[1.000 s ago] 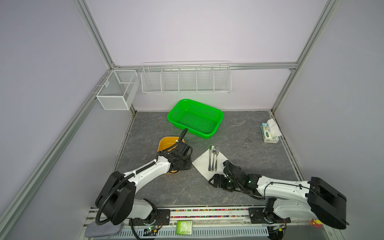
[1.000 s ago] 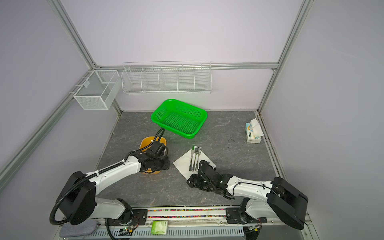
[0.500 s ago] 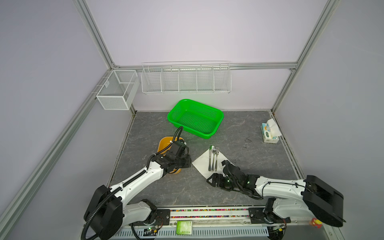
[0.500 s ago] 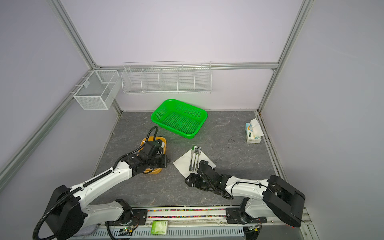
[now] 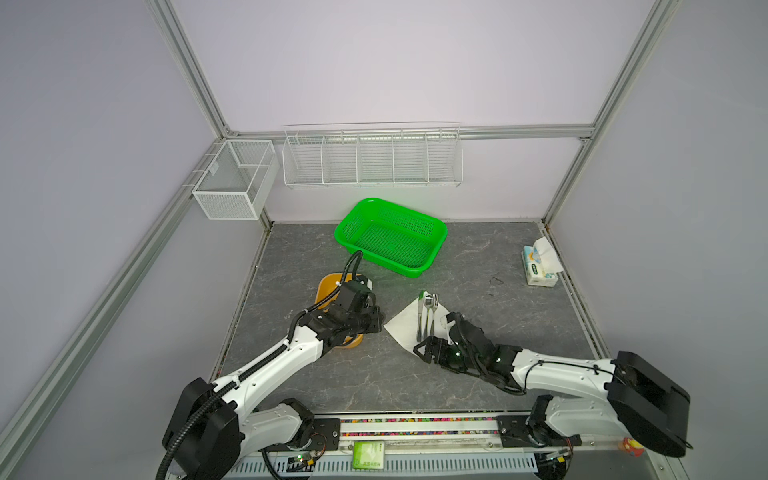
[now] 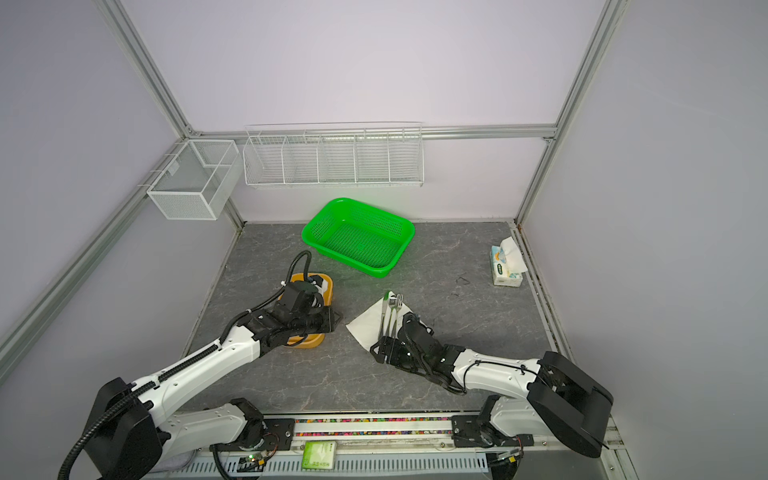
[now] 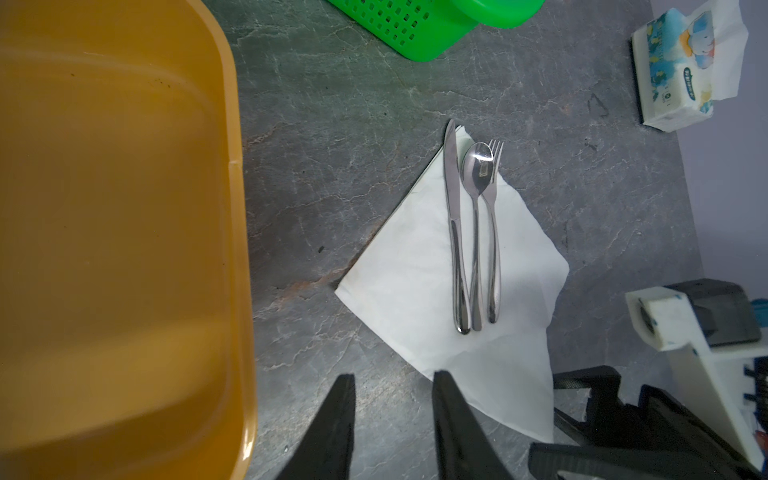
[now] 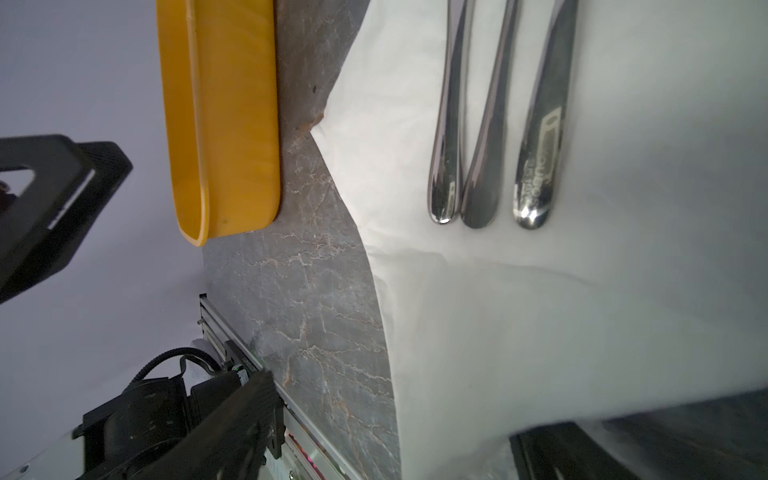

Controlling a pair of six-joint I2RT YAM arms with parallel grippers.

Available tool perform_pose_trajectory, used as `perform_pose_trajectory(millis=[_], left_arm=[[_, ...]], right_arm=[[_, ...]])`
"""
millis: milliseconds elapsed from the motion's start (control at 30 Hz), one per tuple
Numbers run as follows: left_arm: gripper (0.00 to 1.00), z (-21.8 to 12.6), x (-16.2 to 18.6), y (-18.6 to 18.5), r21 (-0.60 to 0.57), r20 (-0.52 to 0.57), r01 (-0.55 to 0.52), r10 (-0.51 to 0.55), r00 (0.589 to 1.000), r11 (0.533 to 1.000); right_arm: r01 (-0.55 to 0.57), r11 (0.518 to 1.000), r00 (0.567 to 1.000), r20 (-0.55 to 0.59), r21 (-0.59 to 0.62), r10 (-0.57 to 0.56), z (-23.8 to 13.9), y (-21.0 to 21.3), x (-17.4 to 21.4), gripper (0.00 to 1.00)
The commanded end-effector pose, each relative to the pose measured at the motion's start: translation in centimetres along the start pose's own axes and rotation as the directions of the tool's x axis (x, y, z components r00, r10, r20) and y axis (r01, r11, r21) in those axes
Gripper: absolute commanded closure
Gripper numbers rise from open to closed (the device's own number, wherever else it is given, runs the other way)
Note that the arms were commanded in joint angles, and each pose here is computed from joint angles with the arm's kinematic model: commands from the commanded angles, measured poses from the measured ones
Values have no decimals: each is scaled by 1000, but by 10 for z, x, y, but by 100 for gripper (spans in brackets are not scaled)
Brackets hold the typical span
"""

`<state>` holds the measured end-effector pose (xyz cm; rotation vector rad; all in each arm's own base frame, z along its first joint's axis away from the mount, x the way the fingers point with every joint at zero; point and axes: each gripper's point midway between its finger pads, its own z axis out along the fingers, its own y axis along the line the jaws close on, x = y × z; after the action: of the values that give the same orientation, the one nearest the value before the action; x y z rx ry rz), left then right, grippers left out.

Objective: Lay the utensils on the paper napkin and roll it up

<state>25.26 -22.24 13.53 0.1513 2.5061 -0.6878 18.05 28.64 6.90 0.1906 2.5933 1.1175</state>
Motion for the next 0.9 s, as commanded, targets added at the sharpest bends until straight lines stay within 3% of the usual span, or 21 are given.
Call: perform_pose_trajectory(millis=[0,300,867], left_arm=[[67,6,2,-14,88,-23,-33,35,999,996],[69,20,30,-40,262,-160,-2,45,986,965],[80,55,76,-83,376,-305,46,77,949,925]], right_arm=[[-10,999,999,52,-35,12,-7,15,-19,11],[-45,998,993,107,-33,48,-6,9,-38,11],[-111,994,984,140,-12,111,6,-2,-48,13]])
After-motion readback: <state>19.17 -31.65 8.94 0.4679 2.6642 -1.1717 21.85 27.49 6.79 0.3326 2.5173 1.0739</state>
